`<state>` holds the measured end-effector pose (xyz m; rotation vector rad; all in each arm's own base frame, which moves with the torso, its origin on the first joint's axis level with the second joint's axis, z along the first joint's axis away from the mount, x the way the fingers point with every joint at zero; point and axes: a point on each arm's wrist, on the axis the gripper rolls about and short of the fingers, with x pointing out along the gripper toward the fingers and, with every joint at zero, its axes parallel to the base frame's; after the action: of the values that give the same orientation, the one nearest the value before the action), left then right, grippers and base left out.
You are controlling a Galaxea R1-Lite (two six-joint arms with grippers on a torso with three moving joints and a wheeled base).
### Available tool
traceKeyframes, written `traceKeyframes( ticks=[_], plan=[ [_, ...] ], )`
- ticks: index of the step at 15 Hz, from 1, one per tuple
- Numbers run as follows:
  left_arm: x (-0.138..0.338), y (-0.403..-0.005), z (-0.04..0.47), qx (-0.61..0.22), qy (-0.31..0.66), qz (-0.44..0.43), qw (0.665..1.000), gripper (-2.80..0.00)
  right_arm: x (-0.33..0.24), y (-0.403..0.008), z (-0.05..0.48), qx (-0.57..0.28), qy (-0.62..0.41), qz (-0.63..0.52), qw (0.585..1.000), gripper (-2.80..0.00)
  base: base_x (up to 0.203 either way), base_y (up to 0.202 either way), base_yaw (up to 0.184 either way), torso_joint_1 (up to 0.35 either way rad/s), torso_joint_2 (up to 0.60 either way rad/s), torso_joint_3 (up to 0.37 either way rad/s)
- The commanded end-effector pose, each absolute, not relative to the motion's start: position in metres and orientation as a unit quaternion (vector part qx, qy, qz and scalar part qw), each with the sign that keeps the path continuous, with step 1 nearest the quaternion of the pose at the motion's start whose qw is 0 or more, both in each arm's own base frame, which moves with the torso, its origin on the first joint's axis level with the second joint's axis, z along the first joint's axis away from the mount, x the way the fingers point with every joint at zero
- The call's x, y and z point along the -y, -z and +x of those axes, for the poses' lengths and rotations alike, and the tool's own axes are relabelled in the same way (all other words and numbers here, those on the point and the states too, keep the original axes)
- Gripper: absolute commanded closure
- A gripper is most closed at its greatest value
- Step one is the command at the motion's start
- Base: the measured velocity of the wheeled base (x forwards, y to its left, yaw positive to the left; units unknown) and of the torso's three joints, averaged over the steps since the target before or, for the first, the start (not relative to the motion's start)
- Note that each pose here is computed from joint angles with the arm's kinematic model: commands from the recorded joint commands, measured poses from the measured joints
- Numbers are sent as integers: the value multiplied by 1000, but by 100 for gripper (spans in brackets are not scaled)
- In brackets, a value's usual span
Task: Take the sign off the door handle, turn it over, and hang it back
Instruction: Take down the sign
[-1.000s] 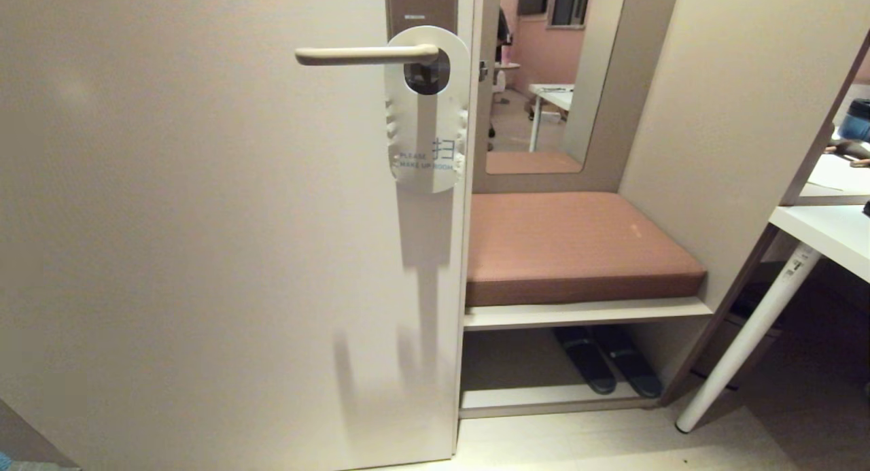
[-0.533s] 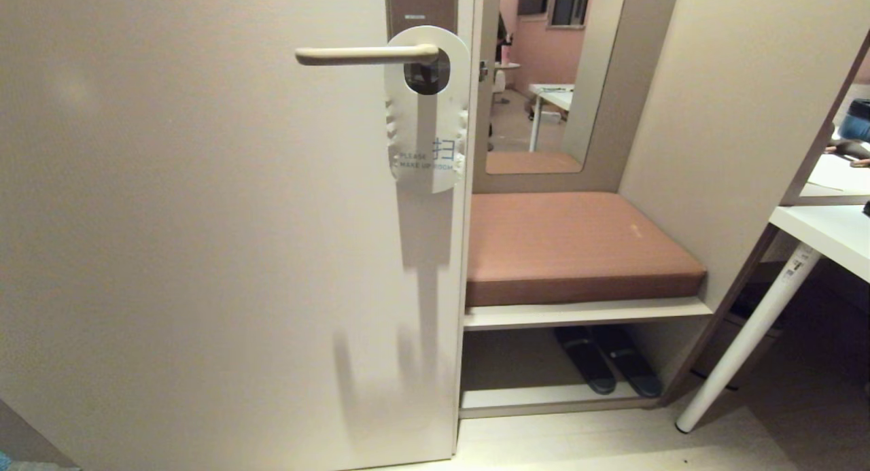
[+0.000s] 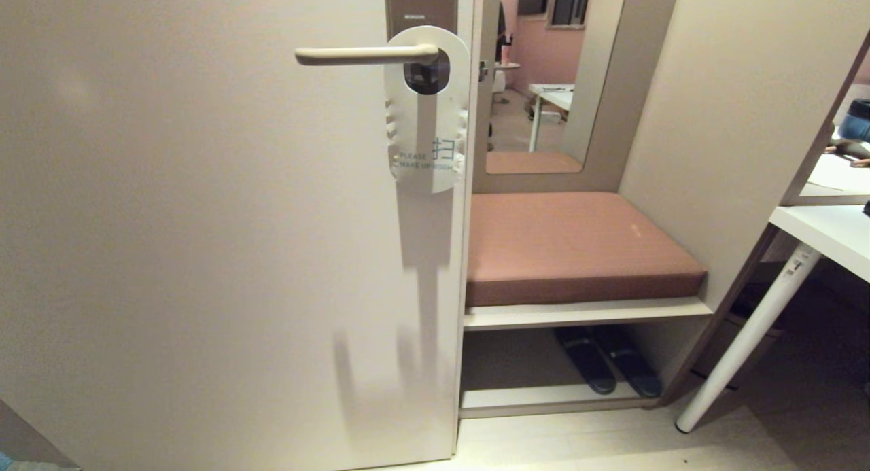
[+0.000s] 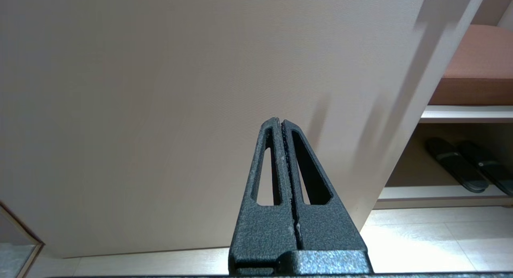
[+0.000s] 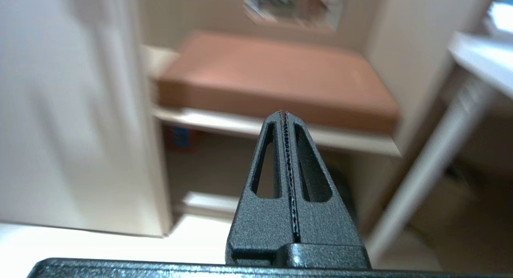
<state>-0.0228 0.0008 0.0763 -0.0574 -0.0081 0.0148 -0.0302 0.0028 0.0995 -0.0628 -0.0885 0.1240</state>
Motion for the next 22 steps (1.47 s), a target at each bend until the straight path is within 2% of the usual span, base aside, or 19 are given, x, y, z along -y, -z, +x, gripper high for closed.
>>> traceKeyframes(
  ticks=[1, 6, 10, 13, 17, 19, 22],
  plan=[
    [-1, -76, -23, 4, -8, -29, 1000, 0, -4, -116, -33, 58, -81, -38, 994, 0, 0, 0, 0, 0, 0, 0],
    [-1, -76, -23, 4, -8, -29, 1000, 0, -4, -187, -9, 7, -76, -47, 996, 0, 0, 0, 0, 0, 0, 0],
    [-1, -76, -23, 4, -8, -29, 1000, 0, -2, -260, 45, -22, -40, -30, 998, 0, 0, 0, 0, 0, 0, 0],
    [-1, -76, -23, 4, -8, -29, 1000, 0, -1, -291, 104, -59, -42, -6, 997, 0, 0, 0, 0, 0, 0, 0],
    [-1, -76, -23, 4, -8, -29, 1000, 0, -5, -321, 189, -82, -142, 19, 986, 0, 0, 0, 0, 0, 0, 0],
    [-1, -76, -23, 4, -8, -29, 1000, 0, -9, -330, 221, -81, -246, 29, 965, 0, 0, 0, 0, 0, 0, 0],
    [-1, -76, -23, 4, -8, -29, 1000, 0, -16, -327, 263, -91, -346, 34, 933, 0, 0, 0, 0, 0, 0, 0]
  ],
)
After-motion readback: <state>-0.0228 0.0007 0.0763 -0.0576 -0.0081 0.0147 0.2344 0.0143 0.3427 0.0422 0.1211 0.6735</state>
